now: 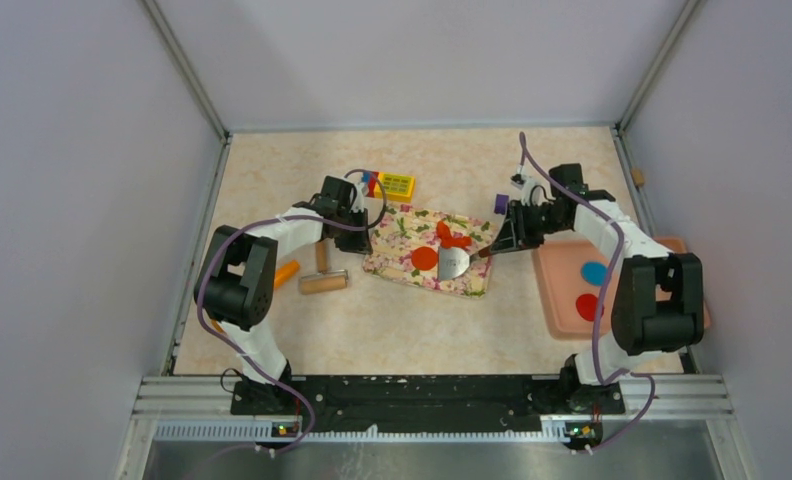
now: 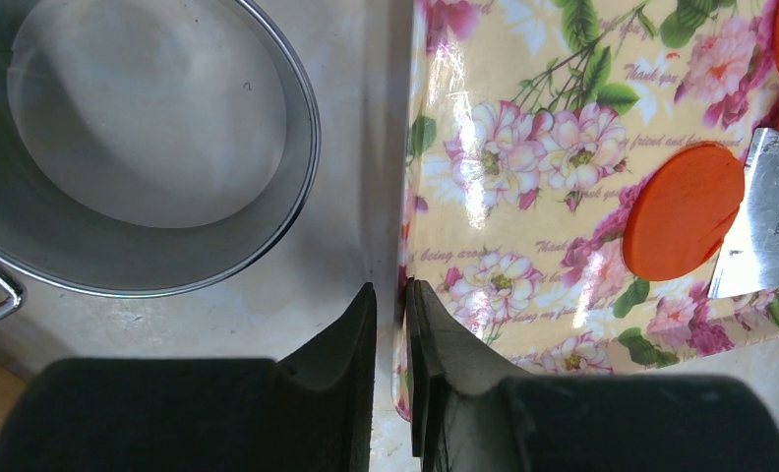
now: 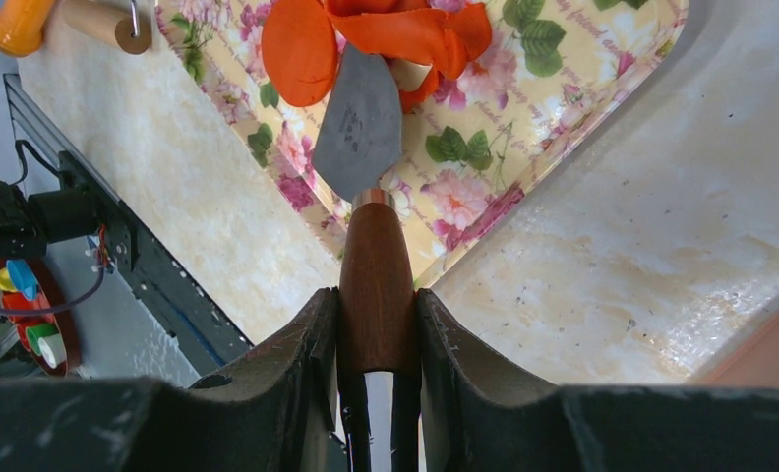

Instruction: Roll out the dumpling wrappers from the dough

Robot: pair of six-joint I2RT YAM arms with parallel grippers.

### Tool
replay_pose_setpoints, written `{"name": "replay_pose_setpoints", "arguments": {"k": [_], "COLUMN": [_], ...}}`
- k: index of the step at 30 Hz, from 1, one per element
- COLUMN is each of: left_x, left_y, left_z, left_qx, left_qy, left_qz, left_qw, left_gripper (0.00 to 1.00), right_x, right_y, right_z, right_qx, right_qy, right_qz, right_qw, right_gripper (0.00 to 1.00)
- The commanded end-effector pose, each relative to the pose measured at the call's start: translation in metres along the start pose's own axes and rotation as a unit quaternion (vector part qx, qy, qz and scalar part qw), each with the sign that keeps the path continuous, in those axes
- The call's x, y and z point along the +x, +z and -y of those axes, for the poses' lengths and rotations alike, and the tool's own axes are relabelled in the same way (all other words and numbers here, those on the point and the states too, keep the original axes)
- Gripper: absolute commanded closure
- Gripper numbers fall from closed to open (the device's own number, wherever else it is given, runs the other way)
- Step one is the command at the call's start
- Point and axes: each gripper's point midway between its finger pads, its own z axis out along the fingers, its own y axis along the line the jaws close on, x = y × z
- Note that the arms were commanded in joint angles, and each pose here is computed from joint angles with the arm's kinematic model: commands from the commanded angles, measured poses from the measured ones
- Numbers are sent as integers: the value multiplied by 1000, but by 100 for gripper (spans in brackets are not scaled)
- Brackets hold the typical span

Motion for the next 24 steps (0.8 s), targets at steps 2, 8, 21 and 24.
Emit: {"name": "replay_pose_setpoints", "arguments": {"k": [2, 8, 21, 24], "left_x": [-6, -7, -7, -6], "left_y": [-3, -3, -3, -3], "left_z": [-4, -3, -3, -3], "left_qx": [-4, -3, -3, -1], "left_qy": [-2, -2, -1, -1], "left_qz": [15, 16, 18, 18], "left_qw": [1000, 1000, 1000, 1000], "left_gripper": [80, 79, 79, 79], "right_x": [-4, 1, -7, -9], "right_y": [5, 7, 26, 28], "right_z": [2, 0, -5, -5], "right_qx": [8, 4, -6, -10], "right_qy": [-13, -15, -7, 2], "right_qz": [0, -7, -7, -7], "right_qw": [1000, 1000, 1000, 1000], "right_gripper": [100, 100, 100, 100]}}
